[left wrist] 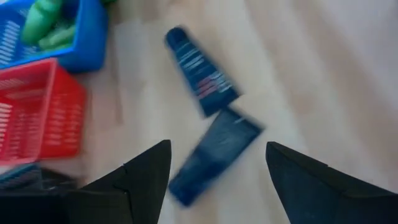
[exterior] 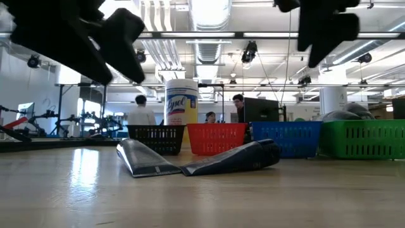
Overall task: Pick & Place Travel size toiletries
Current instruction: Put the blue shave cream into the red bin
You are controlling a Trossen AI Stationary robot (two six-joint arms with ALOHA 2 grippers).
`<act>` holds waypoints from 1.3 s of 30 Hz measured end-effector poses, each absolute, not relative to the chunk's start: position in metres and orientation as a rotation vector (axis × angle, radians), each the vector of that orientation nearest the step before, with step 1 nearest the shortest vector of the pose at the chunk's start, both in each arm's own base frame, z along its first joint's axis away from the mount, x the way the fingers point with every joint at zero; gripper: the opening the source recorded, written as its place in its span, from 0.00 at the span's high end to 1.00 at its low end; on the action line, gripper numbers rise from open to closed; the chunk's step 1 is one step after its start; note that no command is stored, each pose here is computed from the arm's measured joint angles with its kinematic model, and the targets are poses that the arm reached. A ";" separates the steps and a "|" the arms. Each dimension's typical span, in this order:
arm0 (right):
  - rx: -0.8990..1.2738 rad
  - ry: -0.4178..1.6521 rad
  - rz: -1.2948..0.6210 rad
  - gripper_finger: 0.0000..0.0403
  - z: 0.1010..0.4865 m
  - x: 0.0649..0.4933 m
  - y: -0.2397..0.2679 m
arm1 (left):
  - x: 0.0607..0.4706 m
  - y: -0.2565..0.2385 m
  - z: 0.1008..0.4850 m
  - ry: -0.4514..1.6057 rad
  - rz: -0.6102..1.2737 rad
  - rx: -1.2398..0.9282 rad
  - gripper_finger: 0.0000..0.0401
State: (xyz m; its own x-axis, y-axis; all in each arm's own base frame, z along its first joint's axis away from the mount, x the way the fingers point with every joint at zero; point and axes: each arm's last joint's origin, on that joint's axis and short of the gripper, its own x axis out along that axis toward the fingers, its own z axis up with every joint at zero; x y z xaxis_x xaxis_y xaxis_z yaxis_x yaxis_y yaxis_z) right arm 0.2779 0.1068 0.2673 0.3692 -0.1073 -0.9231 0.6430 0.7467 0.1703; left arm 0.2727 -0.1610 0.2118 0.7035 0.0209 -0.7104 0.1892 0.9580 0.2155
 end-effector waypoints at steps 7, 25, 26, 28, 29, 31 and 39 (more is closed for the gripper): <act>0.625 1.120 -0.552 0.20 0.267 0.268 0.121 | 0.289 -0.116 0.205 0.943 -0.256 0.274 0.34; 0.747 1.064 -0.600 0.11 0.268 0.270 0.124 | 0.311 -0.086 0.172 0.967 -0.557 0.531 0.34; 0.756 1.058 -0.601 0.12 0.268 0.271 0.124 | 0.312 -0.086 0.168 0.981 -0.565 0.528 0.34; 0.771 1.053 -0.607 0.12 0.268 0.271 0.125 | 0.313 -0.086 0.162 1.001 -0.575 0.521 0.34; 0.777 1.051 -0.609 0.13 0.268 0.271 0.125 | 0.313 -0.086 0.160 1.010 -0.577 0.517 0.34; 0.787 1.046 -0.612 0.13 0.268 0.271 0.125 | 0.313 -0.087 0.158 1.021 -0.574 0.505 0.34; 0.786 1.044 -0.626 0.15 0.262 0.276 0.127 | 0.313 -0.088 0.156 1.049 -0.533 0.391 0.45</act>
State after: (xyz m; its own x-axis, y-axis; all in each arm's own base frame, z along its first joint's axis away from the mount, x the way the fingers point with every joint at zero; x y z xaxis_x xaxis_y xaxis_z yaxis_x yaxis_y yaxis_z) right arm 0.2764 0.1268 0.2618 0.3799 -0.0853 -0.9211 0.7722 0.5775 0.2650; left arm 0.3132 -0.0880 0.1563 0.3917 -0.2268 -0.8917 0.5870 0.8079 0.0524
